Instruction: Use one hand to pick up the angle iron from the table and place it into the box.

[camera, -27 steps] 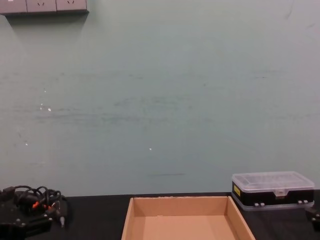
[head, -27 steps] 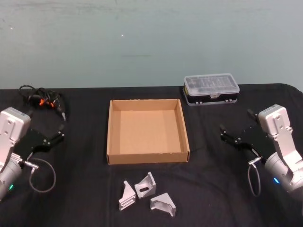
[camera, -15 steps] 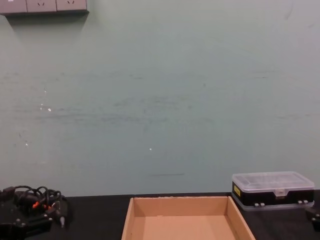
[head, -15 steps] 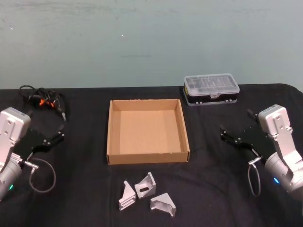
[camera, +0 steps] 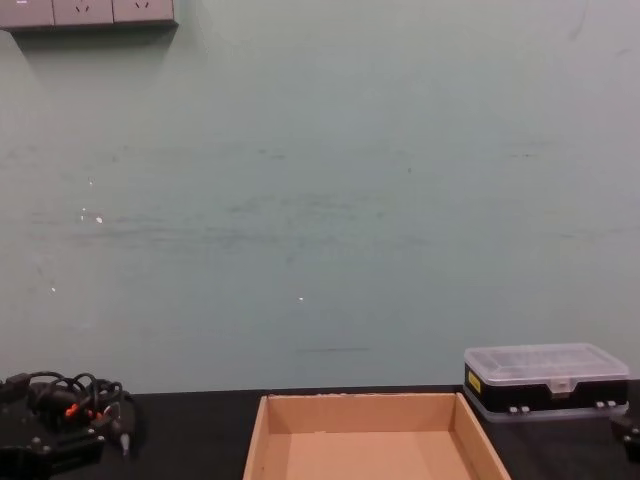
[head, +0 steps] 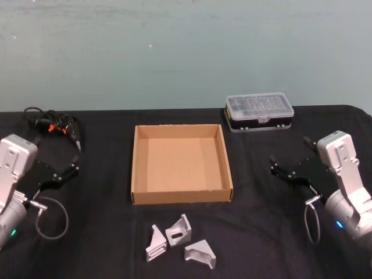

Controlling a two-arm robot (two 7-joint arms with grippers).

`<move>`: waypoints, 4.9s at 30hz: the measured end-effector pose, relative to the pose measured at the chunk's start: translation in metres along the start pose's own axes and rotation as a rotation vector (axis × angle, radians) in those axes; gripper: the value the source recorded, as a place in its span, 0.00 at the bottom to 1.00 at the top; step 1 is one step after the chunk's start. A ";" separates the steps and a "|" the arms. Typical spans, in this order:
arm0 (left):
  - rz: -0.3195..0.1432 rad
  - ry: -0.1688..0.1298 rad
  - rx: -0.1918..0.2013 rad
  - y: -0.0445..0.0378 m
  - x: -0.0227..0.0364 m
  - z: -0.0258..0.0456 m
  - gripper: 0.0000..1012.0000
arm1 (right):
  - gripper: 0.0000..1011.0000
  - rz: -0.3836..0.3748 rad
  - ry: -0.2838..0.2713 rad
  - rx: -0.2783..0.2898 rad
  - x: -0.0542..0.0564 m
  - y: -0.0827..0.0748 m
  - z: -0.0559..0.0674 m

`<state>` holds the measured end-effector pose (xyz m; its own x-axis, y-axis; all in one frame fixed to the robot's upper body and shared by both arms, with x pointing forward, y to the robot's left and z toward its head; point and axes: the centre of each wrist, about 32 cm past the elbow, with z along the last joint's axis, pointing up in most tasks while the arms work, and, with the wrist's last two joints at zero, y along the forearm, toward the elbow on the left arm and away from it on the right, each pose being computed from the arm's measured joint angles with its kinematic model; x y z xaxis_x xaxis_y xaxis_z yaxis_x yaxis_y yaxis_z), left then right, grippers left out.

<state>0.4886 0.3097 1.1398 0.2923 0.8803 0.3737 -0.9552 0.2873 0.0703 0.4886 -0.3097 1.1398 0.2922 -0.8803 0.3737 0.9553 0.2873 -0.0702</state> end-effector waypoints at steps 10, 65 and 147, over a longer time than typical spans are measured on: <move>0.000 0.000 0.000 0.0000 0.0000 0.0000 0.99 | 0.99 0.049 0.048 0.060 0.005 -0.003 0.009; 0.000 0.000 0.000 0.0000 0.0000 0.0000 0.99 | 0.99 0.781 0.135 -0.168 -0.061 -0.027 0.035; 0.000 0.000 0.000 0.0000 0.0000 0.0000 0.99 | 0.26 0.684 0.223 -0.030 -0.041 -0.015 0.068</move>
<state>0.4886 0.3097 1.1398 0.2923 0.8803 0.3737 -0.9553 0.2873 0.0703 0.4588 -0.2524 1.1889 0.8247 -0.5642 0.0391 0.5550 0.7942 -0.2474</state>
